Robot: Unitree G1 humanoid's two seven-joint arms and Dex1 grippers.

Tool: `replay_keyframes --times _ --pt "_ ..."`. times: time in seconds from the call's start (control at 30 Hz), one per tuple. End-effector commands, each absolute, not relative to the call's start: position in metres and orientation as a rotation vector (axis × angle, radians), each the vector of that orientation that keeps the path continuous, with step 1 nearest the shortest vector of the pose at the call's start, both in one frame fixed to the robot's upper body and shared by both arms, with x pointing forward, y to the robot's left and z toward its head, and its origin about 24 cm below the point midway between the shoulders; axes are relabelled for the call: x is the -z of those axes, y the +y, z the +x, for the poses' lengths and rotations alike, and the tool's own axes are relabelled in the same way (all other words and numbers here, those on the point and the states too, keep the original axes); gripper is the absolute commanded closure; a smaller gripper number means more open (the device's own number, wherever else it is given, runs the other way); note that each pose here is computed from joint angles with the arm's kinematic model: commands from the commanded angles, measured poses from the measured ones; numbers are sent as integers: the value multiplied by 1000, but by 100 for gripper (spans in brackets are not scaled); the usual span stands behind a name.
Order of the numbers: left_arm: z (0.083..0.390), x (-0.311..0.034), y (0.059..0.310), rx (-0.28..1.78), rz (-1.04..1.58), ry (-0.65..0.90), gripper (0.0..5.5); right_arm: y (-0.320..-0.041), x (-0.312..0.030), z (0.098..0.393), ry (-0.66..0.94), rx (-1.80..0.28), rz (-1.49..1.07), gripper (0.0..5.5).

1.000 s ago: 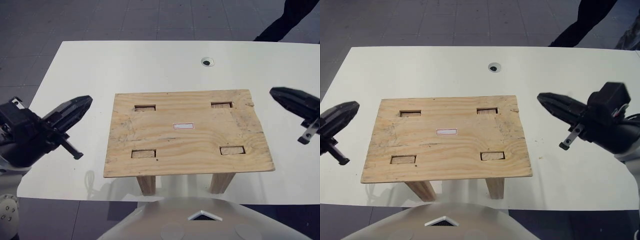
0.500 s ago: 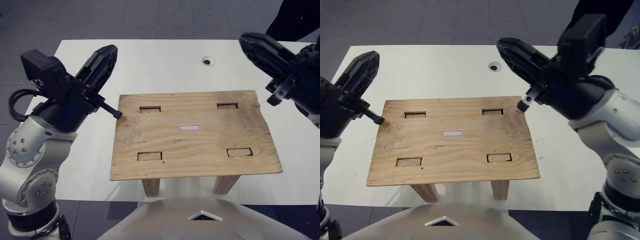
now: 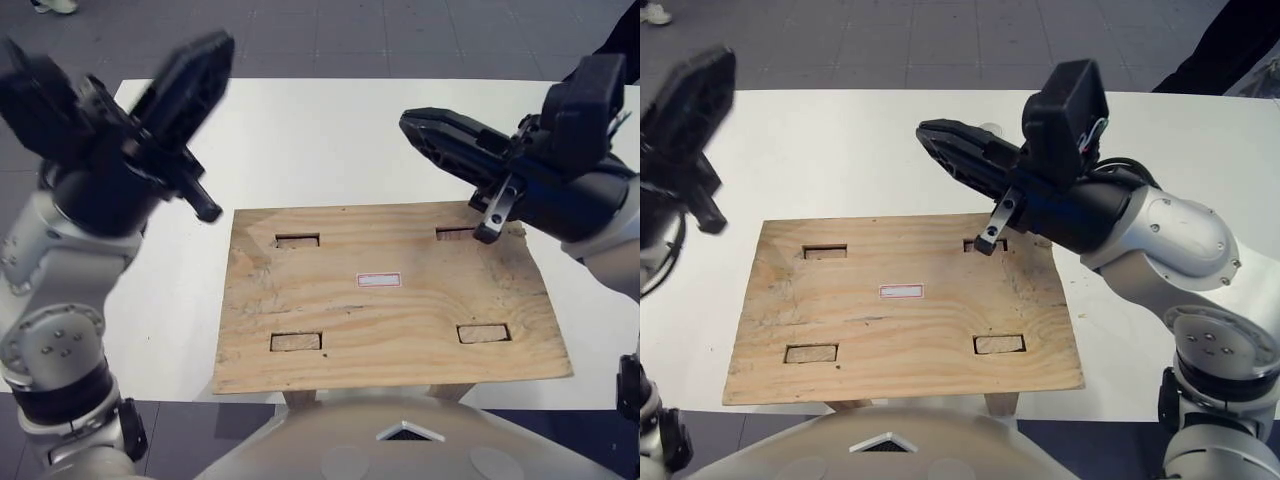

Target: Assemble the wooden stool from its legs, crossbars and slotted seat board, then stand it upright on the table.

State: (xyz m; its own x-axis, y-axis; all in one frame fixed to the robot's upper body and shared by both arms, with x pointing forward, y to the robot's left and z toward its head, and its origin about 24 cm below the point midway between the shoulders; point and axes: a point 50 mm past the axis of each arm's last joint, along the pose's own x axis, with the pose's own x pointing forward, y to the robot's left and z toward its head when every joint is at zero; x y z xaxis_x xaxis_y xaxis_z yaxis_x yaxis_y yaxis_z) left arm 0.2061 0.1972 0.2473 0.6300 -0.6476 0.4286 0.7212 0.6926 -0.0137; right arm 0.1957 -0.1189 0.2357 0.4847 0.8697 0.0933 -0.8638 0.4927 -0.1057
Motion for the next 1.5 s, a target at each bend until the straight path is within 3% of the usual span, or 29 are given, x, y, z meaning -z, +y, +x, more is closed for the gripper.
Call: replay_keyframes --times 0.03,0.2,0.4,0.53,0.6,0.7,0.8,0.87,0.97,1.5 --pt "224 -263 205 683 -179 -452 540 -114 -230 194 -99 -1090 -54 537" --pt "229 -270 195 652 -163 -507 540 -111 -246 193 -163 -1121 -10 537" --pt "233 -260 191 646 -170 -470 540 -113 -281 192 -312 -1116 -48 537" --pt "236 -256 194 627 -169 -447 540 -113 -286 190 -313 -1129 -46 537" --pt "233 -254 193 634 -164 -435 540 -112 -268 185 -212 -1148 -25 537" --pt "228 -253 194 624 -154 -416 540 -118 -213 178 98 -1126 33 537" --pt "229 -248 195 602 -159 -385 540 -123 -152 149 453 -1134 95 537" --pt "229 -242 196 586 -156 -361 540 -123 -135 135 554 -1152 85 537" --pt "228 -237 195 594 -159 -342 540 -125 -134 140 517 -1125 83 537" --pt "221 -225 192 603 -127 -297 540 -148 -116 227 371 -831 -112 537"
